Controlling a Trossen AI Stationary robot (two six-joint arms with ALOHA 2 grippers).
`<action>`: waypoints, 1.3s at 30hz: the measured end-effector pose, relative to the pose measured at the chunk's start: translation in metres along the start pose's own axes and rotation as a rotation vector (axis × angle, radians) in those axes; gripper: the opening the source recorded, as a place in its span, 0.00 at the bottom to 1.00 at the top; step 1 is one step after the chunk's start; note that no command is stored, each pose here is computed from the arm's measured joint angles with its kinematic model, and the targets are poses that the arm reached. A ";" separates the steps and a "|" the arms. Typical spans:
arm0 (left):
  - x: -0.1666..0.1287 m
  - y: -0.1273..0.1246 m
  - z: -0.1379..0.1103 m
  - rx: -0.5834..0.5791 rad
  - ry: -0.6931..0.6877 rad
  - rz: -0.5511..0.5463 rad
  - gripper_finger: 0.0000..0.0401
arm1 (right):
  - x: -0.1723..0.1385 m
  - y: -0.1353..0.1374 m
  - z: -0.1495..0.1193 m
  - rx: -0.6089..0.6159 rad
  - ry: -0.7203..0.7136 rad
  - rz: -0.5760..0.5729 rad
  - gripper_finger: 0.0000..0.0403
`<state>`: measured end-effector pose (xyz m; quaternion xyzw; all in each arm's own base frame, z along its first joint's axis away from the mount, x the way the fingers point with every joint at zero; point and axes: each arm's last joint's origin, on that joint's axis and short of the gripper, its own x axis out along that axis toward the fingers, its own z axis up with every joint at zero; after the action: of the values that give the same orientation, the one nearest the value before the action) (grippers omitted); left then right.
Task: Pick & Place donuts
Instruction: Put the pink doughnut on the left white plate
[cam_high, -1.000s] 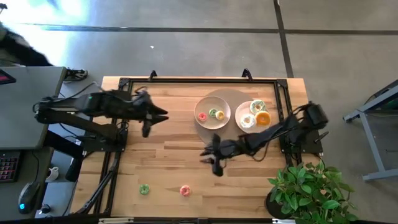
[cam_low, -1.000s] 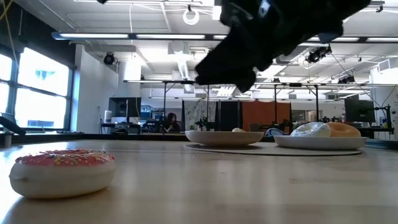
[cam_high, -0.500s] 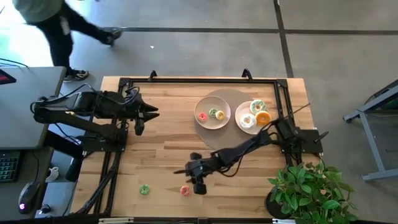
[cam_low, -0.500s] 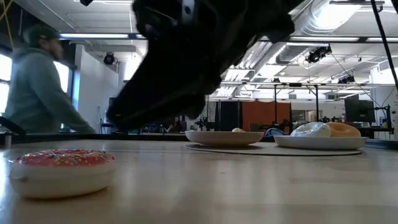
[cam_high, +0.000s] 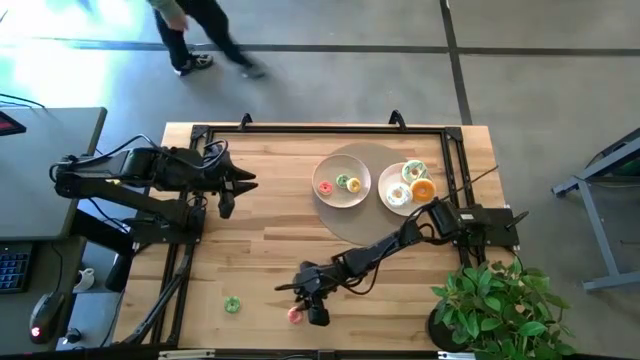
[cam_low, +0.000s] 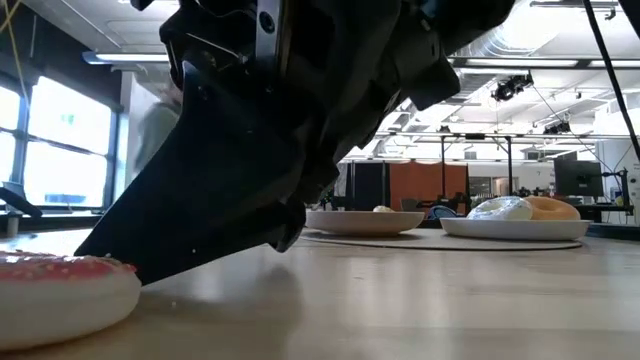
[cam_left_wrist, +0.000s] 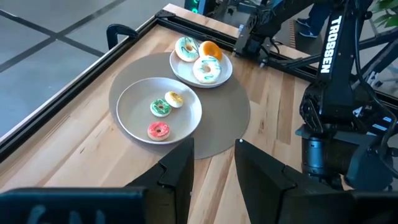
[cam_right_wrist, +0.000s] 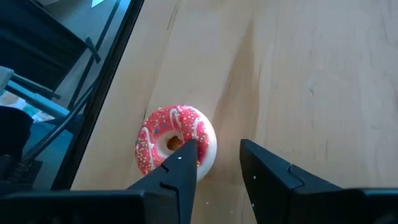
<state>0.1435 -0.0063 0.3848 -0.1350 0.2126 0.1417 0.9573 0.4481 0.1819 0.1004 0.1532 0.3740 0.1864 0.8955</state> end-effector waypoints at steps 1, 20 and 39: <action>0.000 0.000 0.000 -0.001 0.000 0.000 0.29 | 0.000 0.000 0.000 -0.009 0.002 0.001 0.27; 0.000 0.001 0.000 -0.010 -0.010 0.024 0.29 | -0.035 0.009 0.022 -0.103 0.043 -0.002 0.01; 0.000 0.000 0.000 -0.013 -0.006 0.013 0.29 | -0.204 -0.097 0.041 -0.066 0.220 -0.732 0.00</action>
<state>0.1434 -0.0059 0.3850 -0.1394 0.2096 0.1499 0.9561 0.3662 -0.0002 0.2126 -0.0405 0.4915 -0.1185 0.8618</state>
